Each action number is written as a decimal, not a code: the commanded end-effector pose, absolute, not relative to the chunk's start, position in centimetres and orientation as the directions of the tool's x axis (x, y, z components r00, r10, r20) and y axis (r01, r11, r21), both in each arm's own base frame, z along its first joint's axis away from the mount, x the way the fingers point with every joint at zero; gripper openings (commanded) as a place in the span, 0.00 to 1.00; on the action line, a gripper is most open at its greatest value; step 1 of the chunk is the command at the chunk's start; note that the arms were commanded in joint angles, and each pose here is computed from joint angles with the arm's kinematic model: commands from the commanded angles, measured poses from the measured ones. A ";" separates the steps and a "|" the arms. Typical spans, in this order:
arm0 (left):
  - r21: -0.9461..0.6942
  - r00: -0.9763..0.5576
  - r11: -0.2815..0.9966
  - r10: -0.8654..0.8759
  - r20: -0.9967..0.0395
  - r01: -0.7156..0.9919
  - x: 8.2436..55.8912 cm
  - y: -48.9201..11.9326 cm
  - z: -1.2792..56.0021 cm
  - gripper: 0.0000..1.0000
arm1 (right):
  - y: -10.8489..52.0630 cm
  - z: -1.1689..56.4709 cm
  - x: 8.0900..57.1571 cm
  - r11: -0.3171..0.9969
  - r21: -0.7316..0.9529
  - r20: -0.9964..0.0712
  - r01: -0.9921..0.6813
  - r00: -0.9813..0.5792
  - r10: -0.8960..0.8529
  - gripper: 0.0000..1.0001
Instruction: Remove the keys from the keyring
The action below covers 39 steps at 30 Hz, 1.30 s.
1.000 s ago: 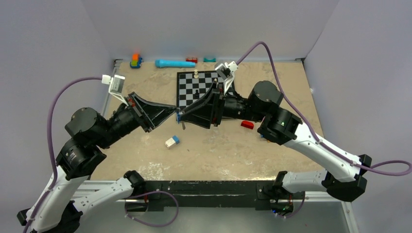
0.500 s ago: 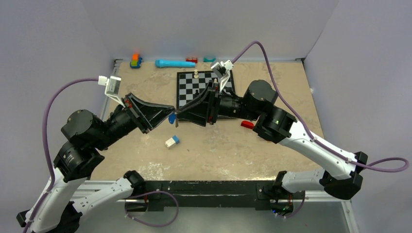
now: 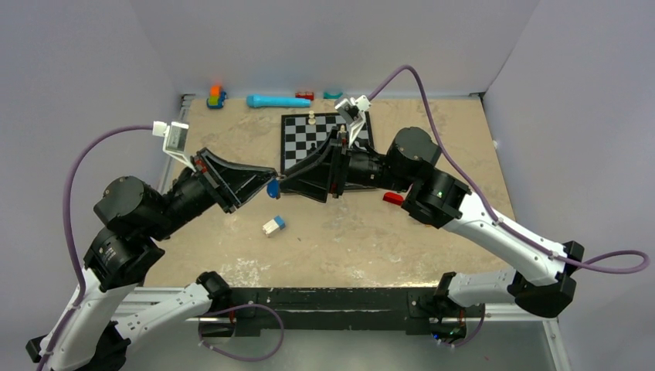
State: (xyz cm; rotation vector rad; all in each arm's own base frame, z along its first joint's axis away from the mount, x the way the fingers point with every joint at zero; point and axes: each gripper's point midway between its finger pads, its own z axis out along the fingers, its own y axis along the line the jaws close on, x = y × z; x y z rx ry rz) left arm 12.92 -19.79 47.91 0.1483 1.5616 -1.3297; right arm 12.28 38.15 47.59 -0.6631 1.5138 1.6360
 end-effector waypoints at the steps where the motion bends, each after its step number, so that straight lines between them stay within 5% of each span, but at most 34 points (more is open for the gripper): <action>1: -0.654 -0.435 0.342 -0.531 -0.727 0.675 12.6 -19.6 49.6 0.00 | 38.1 49.0 12.7 0.027 0.551 -0.812 -0.834 -0.528 0.250 0.51; 10: -0.657 -0.437 0.324 -0.541 -0.719 0.681 12.5 -19.7 50.0 0.00 | 38.4 49.0 12.6 0.015 0.546 -0.814 -0.837 -0.526 0.247 0.50; 27: -0.659 -0.433 0.338 -0.542 -0.720 0.672 12.8 -19.6 49.8 0.00 | 38.4 49.2 12.0 -0.025 0.535 -0.817 -0.845 -0.525 0.239 0.03; 31: -0.660 -0.434 0.379 -0.528 -0.730 0.649 13.2 -19.4 49.1 0.00 | 38.1 49.3 11.9 -0.015 0.537 -0.817 -0.844 -0.524 0.240 0.00; 33: -0.652 -0.436 0.398 -0.510 -0.742 0.645 13.2 -19.3 48.9 0.14 | 37.8 49.2 11.9 -0.003 0.535 -0.820 -0.845 -0.520 0.239 0.00; 36: -0.632 -0.430 0.419 -0.483 -0.763 0.651 13.1 -19.2 48.9 0.60 | 37.6 49.1 11.9 0.009 0.534 -0.823 -0.846 -0.517 0.234 0.00; 39: -0.605 -0.411 0.453 -0.459 -0.788 0.654 12.8 -18.5 49.2 0.76 | 37.3 48.4 11.9 0.033 0.539 -0.827 -0.842 -0.521 0.212 0.00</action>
